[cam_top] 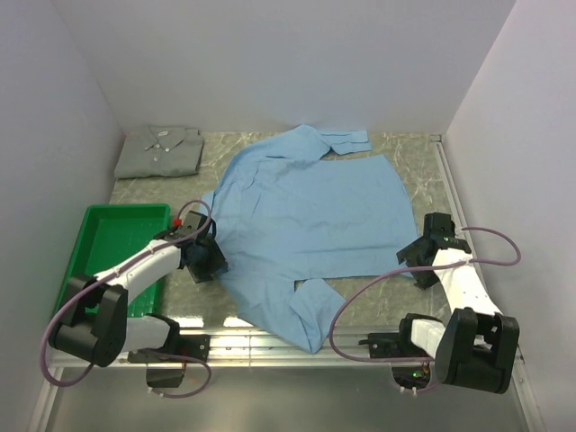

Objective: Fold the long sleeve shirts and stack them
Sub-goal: Fold the shirt

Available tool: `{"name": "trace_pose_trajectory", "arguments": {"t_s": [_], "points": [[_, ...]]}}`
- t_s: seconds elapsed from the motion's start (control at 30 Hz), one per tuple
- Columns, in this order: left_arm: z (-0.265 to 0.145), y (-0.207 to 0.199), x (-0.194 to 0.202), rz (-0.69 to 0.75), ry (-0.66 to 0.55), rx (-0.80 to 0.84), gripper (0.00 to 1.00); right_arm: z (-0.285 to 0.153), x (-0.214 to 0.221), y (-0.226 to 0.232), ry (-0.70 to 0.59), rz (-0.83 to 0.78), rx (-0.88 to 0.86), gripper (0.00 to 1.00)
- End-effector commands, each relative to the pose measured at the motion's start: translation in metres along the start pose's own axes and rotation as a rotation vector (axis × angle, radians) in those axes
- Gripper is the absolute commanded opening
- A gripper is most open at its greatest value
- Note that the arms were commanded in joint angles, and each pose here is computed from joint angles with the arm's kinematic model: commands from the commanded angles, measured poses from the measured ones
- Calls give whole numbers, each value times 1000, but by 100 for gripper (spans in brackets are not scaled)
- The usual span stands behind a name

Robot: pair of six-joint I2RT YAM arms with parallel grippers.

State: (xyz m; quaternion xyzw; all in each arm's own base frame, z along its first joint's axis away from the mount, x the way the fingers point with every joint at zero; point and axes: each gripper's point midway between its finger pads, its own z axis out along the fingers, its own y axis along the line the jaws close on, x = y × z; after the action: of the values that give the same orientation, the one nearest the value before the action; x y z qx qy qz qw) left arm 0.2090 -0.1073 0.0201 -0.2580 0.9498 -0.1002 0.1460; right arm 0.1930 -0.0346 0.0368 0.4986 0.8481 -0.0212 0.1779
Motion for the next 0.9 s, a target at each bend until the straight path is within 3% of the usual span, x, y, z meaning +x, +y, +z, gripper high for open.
{"name": "trace_pose_trajectory", "arguments": {"t_s": [0.0,0.13,0.37,0.7,0.87], "points": [[7,-3,4,4,24,16,56,4,4,1,18,52,-2,75],[7,-2,4,8,25,18,49,8,2,3,3,79,-9,74],[6,-3,3,7,22,21,24,13,4,2,18,82,10,70],[3,-5,1,15,13,29,3,18,5,1,16,92,17,65],[-4,-7,-3,21,-4,31,2,18,4,1,12,82,15,46]]}}
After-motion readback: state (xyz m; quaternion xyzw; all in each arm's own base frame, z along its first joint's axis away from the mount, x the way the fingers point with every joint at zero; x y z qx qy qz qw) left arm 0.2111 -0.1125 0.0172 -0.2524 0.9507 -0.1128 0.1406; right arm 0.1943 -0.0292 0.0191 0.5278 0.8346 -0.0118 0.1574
